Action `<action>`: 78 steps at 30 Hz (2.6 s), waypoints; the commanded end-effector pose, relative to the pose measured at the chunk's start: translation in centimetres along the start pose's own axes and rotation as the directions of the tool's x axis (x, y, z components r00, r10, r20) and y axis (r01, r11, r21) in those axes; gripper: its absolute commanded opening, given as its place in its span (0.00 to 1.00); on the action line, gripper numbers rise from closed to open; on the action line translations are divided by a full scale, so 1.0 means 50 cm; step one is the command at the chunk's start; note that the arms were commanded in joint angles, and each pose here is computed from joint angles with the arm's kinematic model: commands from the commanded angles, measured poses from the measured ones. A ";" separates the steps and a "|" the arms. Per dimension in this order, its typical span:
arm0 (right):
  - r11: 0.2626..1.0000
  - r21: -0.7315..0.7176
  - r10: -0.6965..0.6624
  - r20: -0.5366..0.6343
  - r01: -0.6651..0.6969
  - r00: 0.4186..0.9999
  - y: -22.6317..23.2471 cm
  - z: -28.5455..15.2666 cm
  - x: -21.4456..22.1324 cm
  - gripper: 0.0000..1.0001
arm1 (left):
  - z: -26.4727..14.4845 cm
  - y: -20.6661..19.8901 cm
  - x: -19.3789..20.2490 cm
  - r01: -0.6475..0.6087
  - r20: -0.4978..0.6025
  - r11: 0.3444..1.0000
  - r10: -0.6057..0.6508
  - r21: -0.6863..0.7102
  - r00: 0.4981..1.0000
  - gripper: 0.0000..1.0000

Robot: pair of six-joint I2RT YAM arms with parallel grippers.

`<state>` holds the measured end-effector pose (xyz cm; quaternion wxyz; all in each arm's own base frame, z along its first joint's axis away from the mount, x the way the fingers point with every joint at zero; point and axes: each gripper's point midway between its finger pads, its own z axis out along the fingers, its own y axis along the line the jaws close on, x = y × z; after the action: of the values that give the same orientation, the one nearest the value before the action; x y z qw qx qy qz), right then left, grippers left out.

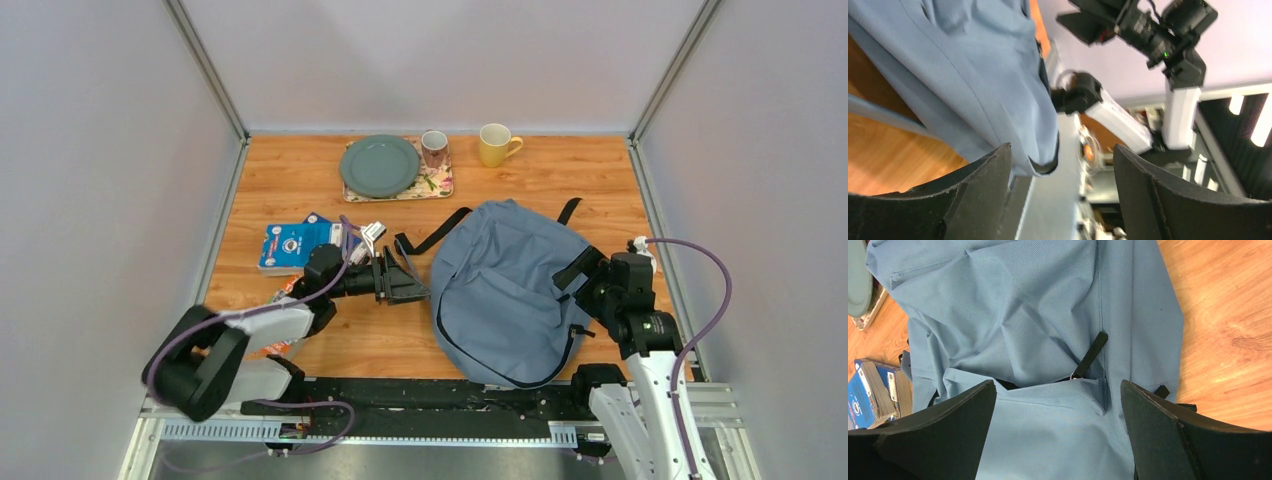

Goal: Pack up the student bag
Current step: Place the student bag at the center of the board, then adjust the student bag at the center of the board.

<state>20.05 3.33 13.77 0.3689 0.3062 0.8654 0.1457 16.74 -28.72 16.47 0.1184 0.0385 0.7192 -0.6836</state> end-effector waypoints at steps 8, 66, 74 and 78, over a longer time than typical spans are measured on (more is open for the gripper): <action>0.999 -0.044 -0.010 0.032 0.012 0.999 0.020 0.022 -0.019 0.98 | -0.088 0.148 0.064 -0.103 0.115 0.839 0.193 -0.535 0.974 0.82; 0.999 -0.028 -0.021 0.117 0.024 0.993 0.016 -0.006 -0.051 0.98 | 0.194 -0.129 0.114 -0.584 -0.352 0.811 0.557 0.035 0.752 0.00; 0.997 -0.078 0.008 0.137 0.003 0.991 0.038 -0.026 -0.062 0.97 | 0.091 -0.117 -0.074 -0.588 -0.299 0.809 0.561 -0.001 0.772 0.00; 0.994 -0.107 0.010 0.111 0.002 0.994 0.048 -0.030 -0.052 0.97 | 0.037 -0.022 -0.116 -0.447 -0.310 0.891 0.404 -0.077 0.861 0.13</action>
<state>21.28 3.06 15.62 0.4203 0.2983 0.8427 0.1560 20.91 -32.53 20.49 0.1899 0.2909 0.7589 -0.5507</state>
